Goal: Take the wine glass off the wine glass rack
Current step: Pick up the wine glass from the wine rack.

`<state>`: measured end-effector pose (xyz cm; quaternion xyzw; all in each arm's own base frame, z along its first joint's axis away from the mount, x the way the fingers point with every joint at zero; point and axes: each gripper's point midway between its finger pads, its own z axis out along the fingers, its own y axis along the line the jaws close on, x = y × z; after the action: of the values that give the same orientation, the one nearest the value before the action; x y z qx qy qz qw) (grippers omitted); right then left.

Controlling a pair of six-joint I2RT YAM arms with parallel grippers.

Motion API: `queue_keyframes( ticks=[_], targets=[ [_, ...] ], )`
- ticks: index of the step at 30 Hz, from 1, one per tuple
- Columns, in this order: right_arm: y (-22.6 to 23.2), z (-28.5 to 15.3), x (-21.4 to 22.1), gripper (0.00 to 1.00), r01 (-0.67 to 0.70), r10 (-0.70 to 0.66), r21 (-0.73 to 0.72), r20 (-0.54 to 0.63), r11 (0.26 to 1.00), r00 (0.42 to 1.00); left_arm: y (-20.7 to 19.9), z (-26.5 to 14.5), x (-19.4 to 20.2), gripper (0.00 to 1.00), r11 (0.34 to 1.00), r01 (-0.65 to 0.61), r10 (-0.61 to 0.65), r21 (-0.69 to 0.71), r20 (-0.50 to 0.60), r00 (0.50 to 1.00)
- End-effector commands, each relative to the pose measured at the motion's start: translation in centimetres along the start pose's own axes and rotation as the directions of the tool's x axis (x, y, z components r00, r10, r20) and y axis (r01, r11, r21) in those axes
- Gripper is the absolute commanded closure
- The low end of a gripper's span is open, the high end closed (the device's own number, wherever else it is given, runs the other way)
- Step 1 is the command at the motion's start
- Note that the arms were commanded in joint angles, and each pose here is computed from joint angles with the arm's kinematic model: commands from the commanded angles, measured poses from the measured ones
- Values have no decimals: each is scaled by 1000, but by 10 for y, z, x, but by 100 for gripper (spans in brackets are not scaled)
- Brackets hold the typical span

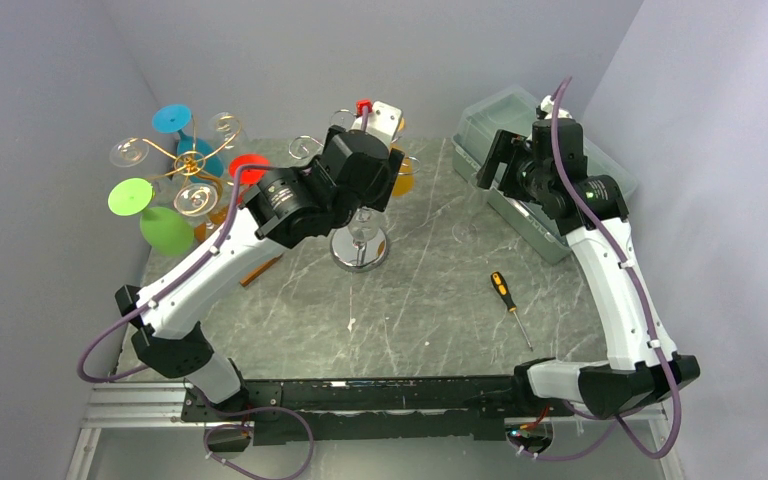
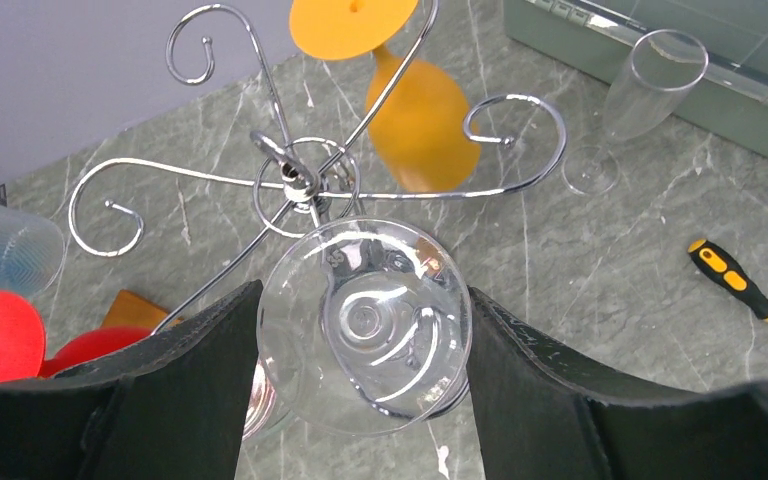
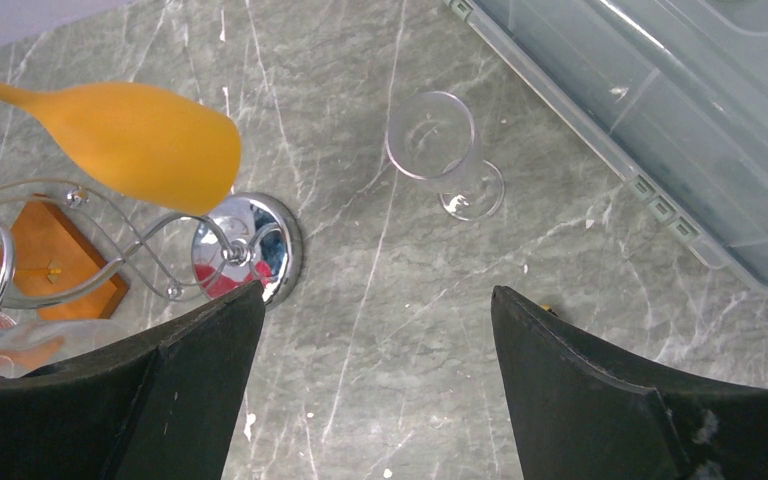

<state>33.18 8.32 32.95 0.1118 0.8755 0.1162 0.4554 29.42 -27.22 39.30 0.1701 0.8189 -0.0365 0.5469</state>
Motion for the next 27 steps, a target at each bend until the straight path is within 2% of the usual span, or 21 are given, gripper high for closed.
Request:
queue_keyframes(
  ticks=[1, 7, 15, 22, 27],
  targets=[
    [14, -11, -11, 14, -31, 38, -84, 78, 996, 996, -5, 2, -32, 64, 999, 49, -50, 11, 93, 994],
    [24, -12, -1, 14, -68, 83, -169, 87, 983, 993, -19, 10, -37, 64, 998, 46, -50, 47, 92, 995],
    [46, -16, 22, 14, -127, 150, -332, 43, 935, 988, -37, 15, -40, 64, 992, 65, -74, 110, 78, 994],
    [74, -34, 41, 13, -228, 277, -555, 3, 800, 961, -46, 11, -46, 65, 979, 126, -137, 163, 58, 989],
    [83, -49, 49, 12, -296, 370, -659, -29, 691, 928, -48, 9, -52, 66, 955, 206, -217, 215, 29, 976]
  ],
)
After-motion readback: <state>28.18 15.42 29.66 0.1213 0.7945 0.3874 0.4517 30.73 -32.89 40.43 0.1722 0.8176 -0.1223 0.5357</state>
